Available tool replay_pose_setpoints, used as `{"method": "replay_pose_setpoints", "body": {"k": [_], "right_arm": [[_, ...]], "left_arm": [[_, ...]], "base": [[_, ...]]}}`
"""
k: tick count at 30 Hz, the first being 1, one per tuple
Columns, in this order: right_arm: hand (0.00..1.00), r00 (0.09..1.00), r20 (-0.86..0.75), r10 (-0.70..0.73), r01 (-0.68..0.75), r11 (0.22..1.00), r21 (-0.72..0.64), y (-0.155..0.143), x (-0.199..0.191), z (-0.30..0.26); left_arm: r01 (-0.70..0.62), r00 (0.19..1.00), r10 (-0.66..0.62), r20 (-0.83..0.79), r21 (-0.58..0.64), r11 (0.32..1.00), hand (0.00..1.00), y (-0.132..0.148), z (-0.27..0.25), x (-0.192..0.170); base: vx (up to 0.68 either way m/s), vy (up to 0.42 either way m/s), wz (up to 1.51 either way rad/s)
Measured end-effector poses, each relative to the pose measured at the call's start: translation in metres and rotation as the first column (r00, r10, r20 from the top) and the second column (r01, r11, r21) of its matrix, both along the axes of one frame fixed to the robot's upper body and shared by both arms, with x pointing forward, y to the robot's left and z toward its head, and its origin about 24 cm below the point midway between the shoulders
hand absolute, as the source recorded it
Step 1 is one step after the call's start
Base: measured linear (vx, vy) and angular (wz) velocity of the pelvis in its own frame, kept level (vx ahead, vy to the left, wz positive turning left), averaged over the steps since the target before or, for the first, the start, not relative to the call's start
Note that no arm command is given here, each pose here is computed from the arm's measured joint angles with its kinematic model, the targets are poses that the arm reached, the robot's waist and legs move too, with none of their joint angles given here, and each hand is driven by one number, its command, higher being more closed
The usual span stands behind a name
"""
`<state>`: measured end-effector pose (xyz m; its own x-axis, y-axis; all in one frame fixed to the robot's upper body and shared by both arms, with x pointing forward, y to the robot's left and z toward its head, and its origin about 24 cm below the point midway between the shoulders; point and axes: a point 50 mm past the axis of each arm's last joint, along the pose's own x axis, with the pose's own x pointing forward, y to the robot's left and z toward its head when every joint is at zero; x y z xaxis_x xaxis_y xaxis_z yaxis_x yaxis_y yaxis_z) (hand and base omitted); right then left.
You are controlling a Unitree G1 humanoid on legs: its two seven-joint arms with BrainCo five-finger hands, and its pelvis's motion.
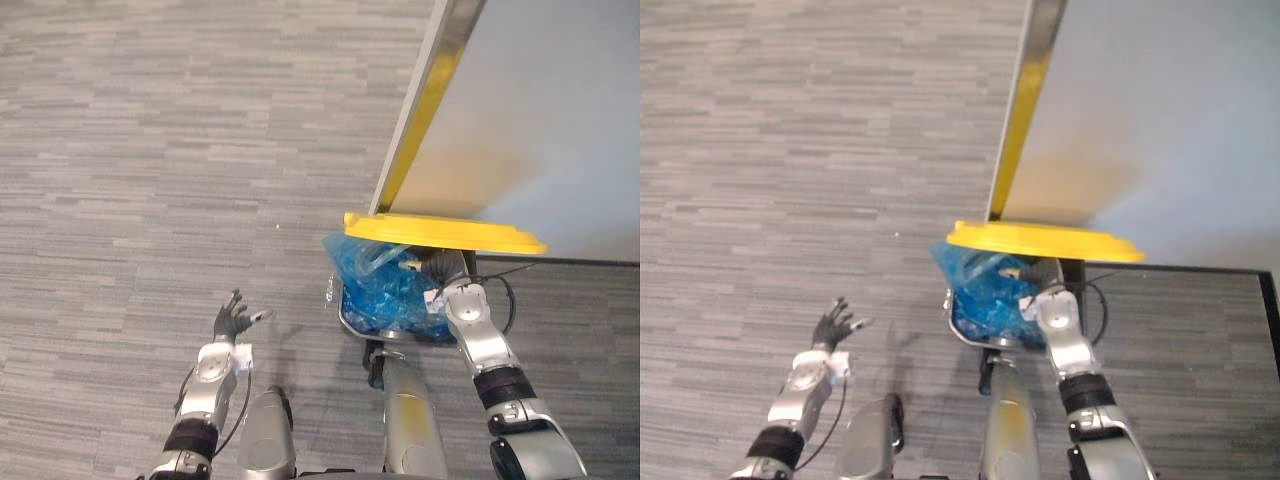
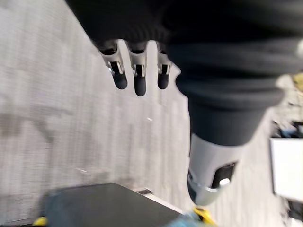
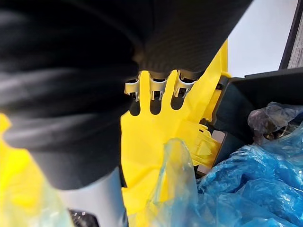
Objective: Gather rubbish on tea table into small bin, then transfer packed bag to large trash can.
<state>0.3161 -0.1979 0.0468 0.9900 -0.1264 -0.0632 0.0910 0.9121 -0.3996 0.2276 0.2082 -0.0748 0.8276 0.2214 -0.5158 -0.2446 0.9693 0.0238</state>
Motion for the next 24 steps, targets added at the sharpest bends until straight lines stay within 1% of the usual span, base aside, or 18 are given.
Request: {"method": "replay_pose_setpoints", "body": {"k": [2, 4, 5, 7, 9, 10, 11, 12, 13, 14, 15, 16, 18, 19, 22, 24], "right_arm": [[0.0, 1.0, -0.024, 0.011, -0.011, 1.0, 0.025, 0.007, -0.005, -0.009], [0.0, 0.997, -0.073, 0.033, -0.029, 0.998, 0.047, 0.02, -0.017, -0.027], [0.0, 0.994, -0.103, 0.041, -0.035, 0.998, 0.059, 0.025, -0.023, -0.037], [0.0, 0.982, -0.183, 0.052, -0.036, 0.995, 0.088, 0.034, -0.044, -0.061], [0.0, 0.954, -0.294, 0.062, -0.019, 0.989, 0.147, 0.044, -0.071, -0.091], [0.0, 0.936, -0.347, 0.059, -0.004, 0.988, 0.156, 0.046, -0.082, -0.104], [0.0, 0.896, -0.44, 0.058, 0.009, 0.989, 0.148, 0.047, -0.102, -0.126], [0.0, 0.837, -0.545, 0.038, 0.057, 0.986, 0.156, 0.046, -0.127, -0.15], [0.0, 0.752, -0.659, -0.001, 0.138, 0.978, 0.156, 0.041, -0.155, -0.173], [0.0, 0.732, -0.681, -0.012, 0.164, 0.974, 0.159, 0.039, -0.161, -0.177], [0.0, 0.718, -0.694, -0.055, 0.201, 0.971, 0.131, 0.028, -0.163, -0.18], [0.0, 0.71, -0.7, -0.075, 0.217, 0.969, 0.117, 0.023, -0.164, -0.181], [0.0, 0.648, -0.754, -0.104, 0.264, 0.96, 0.094, 0.017, -0.178, -0.191], [0.0, 0.641, -0.76, -0.109, 0.267, 0.96, 0.088, 0.015, -0.18, -0.192], [0.0, 0.595, -0.788, -0.158, 0.339, 0.939, 0.067, 0.008, -0.19, -0.197], [0.0, 0.583, -0.795, -0.167, 0.356, 0.932, 0.065, 0.005, -0.191, -0.198]], "left_arm": [[-0.033, 0.995, 0.031, -0.09, -0.022, 0.999, 0.0, -0.002, -0.018, -0.016], [-0.075, 0.978, 0.06, -0.198, -0.067, 0.995, 0.0, -0.014, -0.036, -0.033], [-0.071, 0.973, 0.055, -0.226, -0.062, 0.996, 0.0, -0.019, -0.041, -0.038], [-0.06, 0.964, 0.038, -0.264, -0.077, 0.995, 0.0, -0.029, -0.048, -0.045], [-0.062, 0.951, 0.03, -0.309, -0.096, 0.993, 0.0, -0.036, -0.056, -0.058], [-0.065, 0.947, 0.032, -0.318, -0.093, 0.994, 0.0, -0.035, -0.057, -0.06], [-0.069, 0.938, 0.034, -0.345, -0.089, 0.994, 0.0, -0.034, -0.061, -0.067], [-0.069, 0.936, 0.037, -0.351, -0.079, 0.994, 0.0, -0.031, -0.062, -0.07], [-0.078, 0.935, 0.043, -0.352, -0.085, 0.993, 0.0, -0.031, -0.062, -0.068], [-0.082, 0.933, 0.044, -0.358, -0.092, 0.992, 0.0, -0.033, -0.063, -0.068], [-0.111, 0.924, 0.057, -0.379, -0.121, 0.986, 0.0, -0.039, -0.066, -0.073], [-0.129, 0.919, 0.066, -0.388, -0.139, 0.982, 0.0, -0.043, -0.068, -0.075], [-0.119, 0.92, 0.05, -0.389, -0.156, 0.981, 0.0, -0.049, -0.068, -0.07], [-0.121, 0.916, 0.048, -0.399, -0.159, 0.98, 0.0, -0.05, -0.069, -0.072], [-0.142, 0.905, 0.064, -0.421, -0.156, 0.978, 0.0, -0.049, -0.072, -0.079], [-0.149, 0.899, 0.069, -0.432, -0.152, 0.977, 0.0, -0.048, -0.074, -0.082]], "base": [[-0.03, 0.011, -0.23], [-0.05, 0.007, -0.33], [-0.08, 0.014, -0.2], [-0.06, 0.018, -0.18], [-0.11, -0.024, -0.18], [-0.07, -0.101, 0.04], [0.02, -0.149, 0.26], [0.03, -0.195, 0.11], [0.01, -0.159, -0.04], [-0.03, -0.095, -0.62], [-0.02, -0.091, -0.61], [0.01, -0.154, -0.47], [0.0, -0.184, -0.3], [-0.05, -0.066, -0.51], [-0.08, 0.023, -0.24], [-0.08, 0.075, -0.17]]}}
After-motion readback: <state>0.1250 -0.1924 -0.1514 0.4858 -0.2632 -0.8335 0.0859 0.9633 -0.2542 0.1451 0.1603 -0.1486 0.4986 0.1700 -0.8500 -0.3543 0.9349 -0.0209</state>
